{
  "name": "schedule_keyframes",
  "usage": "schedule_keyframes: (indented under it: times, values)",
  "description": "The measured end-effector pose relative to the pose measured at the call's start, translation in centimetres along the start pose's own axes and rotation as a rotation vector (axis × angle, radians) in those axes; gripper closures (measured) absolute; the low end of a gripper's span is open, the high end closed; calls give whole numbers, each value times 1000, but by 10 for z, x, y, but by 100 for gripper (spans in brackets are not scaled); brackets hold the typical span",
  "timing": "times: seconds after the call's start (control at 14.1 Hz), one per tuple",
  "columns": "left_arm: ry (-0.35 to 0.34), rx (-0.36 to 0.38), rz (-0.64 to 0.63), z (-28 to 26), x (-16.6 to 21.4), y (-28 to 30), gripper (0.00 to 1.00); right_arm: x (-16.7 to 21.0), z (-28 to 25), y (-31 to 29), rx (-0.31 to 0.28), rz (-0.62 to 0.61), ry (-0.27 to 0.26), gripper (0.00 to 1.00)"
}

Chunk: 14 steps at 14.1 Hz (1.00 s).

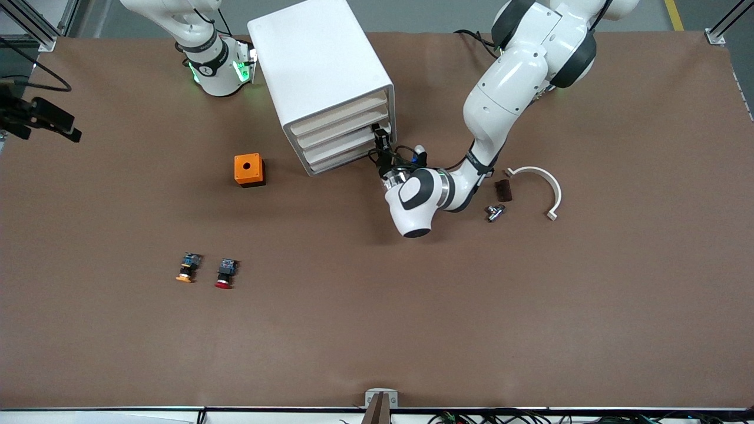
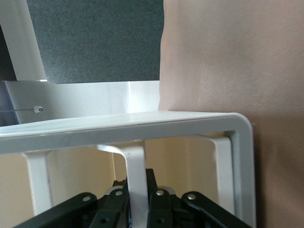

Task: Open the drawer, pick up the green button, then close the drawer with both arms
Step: 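Grasp the drawer handle with the left gripper and pull it open, then reach the right gripper into the open drawer toward the green button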

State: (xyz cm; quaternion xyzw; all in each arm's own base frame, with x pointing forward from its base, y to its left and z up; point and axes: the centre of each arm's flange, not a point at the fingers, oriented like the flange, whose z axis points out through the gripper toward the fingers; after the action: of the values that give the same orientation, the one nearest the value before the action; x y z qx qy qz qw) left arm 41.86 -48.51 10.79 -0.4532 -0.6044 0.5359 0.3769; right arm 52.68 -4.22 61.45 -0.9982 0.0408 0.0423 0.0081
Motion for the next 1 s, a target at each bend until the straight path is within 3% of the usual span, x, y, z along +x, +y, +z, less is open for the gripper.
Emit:
schedule_keyframes:
  times: [0.28, 0.43, 0.57, 0.71, 1.0]
  values:
    - [-75, -5, -8, -43, 19, 5, 87, 48, 72, -2, -14, 2, -115, 0]
    - [-115, -9, -13, -65, 31, 8, 85, 60, 92, -2, -16, 7, -147, 0]
    - [-151, -13, -17, -85, 42, 10, 85, 62, 93, -8, -10, 63, -148, 0]
    - [-177, -16, -18, -99, 50, 12, 85, 60, 90, -44, -10, 198, -143, 0]
    - [-201, -21, -21, -112, 58, 14, 84, 39, 95, -199, -17, 432, -70, 0]
